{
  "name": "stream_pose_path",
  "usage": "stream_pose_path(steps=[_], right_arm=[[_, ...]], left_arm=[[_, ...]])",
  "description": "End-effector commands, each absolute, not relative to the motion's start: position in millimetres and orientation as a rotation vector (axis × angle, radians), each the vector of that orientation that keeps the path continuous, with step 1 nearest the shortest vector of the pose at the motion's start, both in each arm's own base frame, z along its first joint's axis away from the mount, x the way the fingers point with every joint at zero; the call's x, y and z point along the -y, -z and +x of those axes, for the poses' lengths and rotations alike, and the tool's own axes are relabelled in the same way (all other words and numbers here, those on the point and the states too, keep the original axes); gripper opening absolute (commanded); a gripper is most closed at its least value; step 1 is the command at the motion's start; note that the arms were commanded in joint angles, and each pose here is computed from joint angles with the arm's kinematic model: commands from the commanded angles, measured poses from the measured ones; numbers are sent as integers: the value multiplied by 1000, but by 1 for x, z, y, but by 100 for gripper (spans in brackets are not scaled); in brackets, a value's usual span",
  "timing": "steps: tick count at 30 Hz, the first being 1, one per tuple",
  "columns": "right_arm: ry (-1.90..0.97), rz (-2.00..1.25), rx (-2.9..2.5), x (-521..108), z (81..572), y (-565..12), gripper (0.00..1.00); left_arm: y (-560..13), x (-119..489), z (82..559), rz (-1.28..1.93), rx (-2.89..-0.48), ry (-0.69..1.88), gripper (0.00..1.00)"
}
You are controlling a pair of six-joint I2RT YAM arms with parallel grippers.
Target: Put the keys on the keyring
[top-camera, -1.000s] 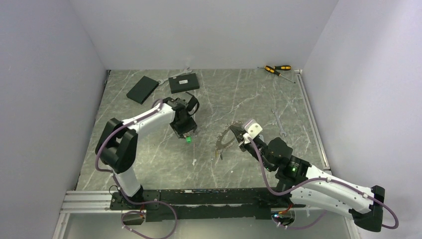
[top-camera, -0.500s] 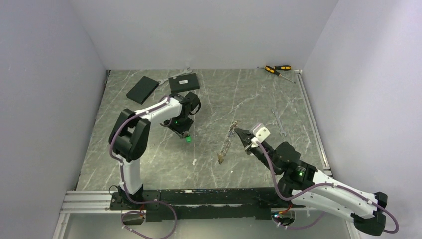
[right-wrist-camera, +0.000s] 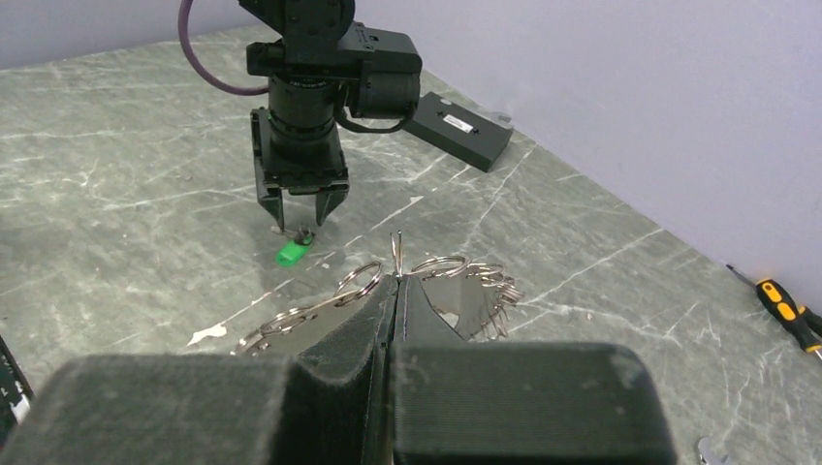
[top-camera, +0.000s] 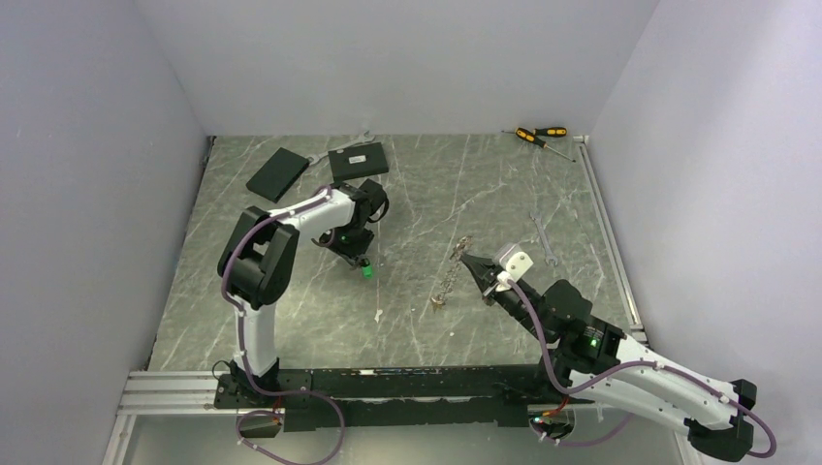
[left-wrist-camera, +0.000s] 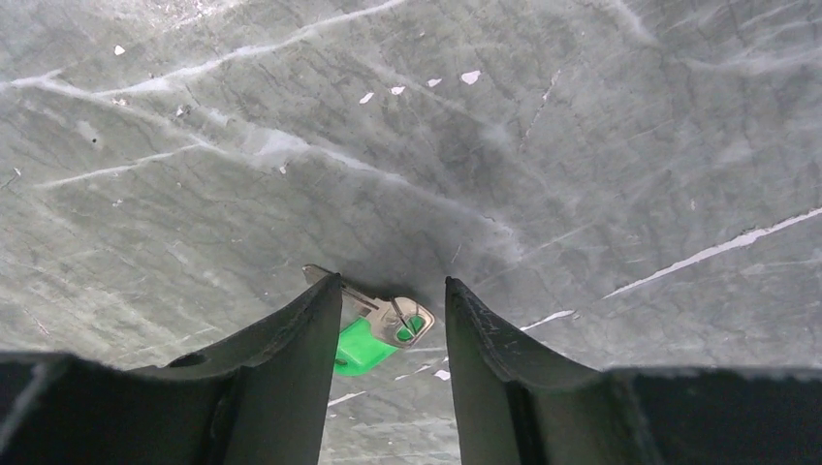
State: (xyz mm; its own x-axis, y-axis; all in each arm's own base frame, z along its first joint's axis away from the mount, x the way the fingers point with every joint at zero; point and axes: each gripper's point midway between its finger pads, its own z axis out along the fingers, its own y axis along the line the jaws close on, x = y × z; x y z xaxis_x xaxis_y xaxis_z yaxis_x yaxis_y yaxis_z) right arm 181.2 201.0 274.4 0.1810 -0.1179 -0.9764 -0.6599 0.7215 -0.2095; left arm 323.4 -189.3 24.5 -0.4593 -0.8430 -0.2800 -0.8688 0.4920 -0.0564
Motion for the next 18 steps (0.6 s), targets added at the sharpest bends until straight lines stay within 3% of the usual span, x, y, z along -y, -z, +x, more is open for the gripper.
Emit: stream_pose_path(steps=[1,5,18], right_arm=[[-492,-663,-1303,-203,177,-297,0],[-494,-669,-1301,-204,177,-296,0],[-499,-670,-1303,-206,177,-294,0]], left_arm=[[-25,190,331,-1482,-2437,-138,46],[-25,194,331,-1487,-2451,-128,42],[-35,202,331,-1475,-2492,-100,45]])
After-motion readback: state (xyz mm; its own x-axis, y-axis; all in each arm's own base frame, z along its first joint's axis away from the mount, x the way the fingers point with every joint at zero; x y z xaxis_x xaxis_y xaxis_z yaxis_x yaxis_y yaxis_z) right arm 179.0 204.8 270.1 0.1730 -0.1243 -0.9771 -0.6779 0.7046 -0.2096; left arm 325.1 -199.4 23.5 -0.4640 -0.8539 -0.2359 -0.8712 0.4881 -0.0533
